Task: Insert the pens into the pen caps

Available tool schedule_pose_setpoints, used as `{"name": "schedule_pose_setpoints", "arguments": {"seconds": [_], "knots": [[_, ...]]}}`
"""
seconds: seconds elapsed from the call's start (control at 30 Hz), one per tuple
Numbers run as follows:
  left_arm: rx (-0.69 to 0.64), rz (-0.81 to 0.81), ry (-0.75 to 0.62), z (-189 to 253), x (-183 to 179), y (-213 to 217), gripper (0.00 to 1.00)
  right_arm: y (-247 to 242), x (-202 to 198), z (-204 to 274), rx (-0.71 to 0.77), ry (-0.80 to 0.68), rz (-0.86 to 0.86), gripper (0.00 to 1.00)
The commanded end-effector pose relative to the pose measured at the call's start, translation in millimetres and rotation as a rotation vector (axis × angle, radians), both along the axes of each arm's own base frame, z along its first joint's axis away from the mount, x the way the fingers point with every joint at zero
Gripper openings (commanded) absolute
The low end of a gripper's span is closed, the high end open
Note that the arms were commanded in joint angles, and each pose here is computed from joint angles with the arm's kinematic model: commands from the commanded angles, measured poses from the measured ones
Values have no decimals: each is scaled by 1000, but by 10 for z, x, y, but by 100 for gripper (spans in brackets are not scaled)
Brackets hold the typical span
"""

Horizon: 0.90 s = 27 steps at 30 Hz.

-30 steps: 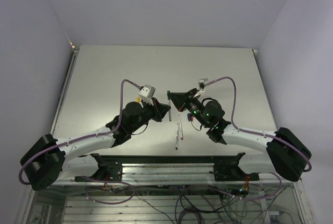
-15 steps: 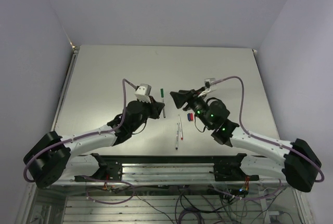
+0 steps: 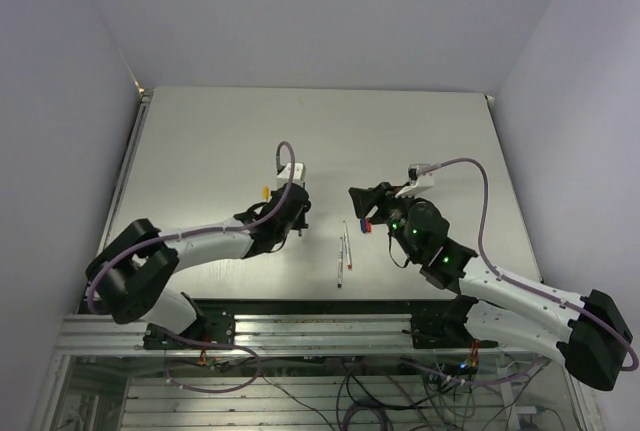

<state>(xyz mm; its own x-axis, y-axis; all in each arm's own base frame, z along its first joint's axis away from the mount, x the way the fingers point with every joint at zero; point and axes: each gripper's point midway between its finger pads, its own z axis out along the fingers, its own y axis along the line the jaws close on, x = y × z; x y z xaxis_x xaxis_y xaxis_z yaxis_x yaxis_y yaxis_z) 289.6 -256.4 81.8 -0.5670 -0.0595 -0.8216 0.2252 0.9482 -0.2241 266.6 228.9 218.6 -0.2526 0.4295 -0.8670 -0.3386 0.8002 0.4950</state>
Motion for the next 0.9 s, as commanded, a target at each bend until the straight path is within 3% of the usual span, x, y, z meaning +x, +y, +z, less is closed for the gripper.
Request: {"name": "schedule_pose_setpoints", "arguments": {"seconds": [0.0, 0.47, 0.63, 0.87], "knots": [[129, 59, 26, -145, 111, 115, 7, -107, -29, -100, -18, 39, -37, 54], [214, 126, 77, -468, 223, 130, 7, -162, -70, -203, -38, 64, -42, 54], [208, 114, 82, -476, 239, 81, 31, -138, -68, -229, -42, 67, -34, 54], [196, 111, 55, -322, 296, 37, 37, -143, -64, -230, -45, 66, -36, 54]]}}
